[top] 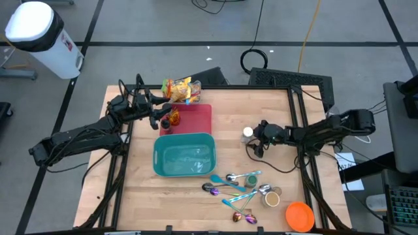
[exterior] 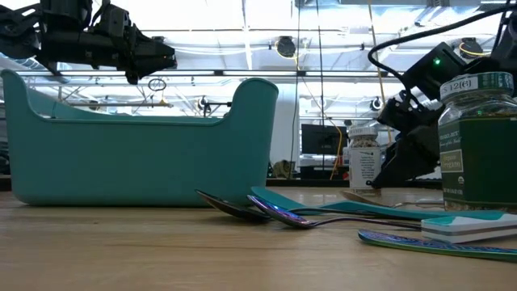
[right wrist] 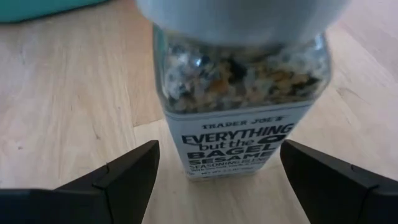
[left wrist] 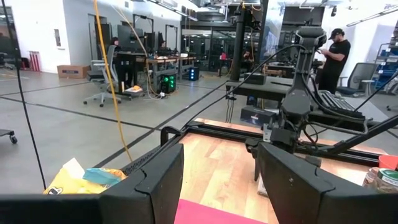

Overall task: Pick & Place Food Item
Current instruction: Put the white seasoning bottle into the red bin

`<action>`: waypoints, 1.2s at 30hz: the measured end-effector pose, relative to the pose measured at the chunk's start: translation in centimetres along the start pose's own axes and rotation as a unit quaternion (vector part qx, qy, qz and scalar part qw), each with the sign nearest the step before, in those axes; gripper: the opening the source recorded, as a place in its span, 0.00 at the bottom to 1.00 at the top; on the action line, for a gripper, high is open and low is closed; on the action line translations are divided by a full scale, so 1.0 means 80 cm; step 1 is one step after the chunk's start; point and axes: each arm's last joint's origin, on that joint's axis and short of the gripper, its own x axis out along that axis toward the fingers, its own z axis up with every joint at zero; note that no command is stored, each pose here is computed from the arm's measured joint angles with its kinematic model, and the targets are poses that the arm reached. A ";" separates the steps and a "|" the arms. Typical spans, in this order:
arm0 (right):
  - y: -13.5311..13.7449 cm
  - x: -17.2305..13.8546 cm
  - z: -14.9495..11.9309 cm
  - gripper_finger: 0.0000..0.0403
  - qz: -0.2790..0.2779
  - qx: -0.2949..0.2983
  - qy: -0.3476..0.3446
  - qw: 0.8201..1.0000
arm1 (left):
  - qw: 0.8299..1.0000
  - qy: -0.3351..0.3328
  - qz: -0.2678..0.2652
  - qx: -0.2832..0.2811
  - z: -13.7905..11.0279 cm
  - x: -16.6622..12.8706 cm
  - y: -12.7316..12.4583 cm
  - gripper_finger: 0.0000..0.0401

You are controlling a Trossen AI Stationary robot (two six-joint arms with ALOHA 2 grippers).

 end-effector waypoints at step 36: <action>0.001 0.010 0.001 0.47 0.000 -0.040 -0.022 0.999 | 1.000 0.000 0.000 0.000 0.000 0.000 0.000 0.53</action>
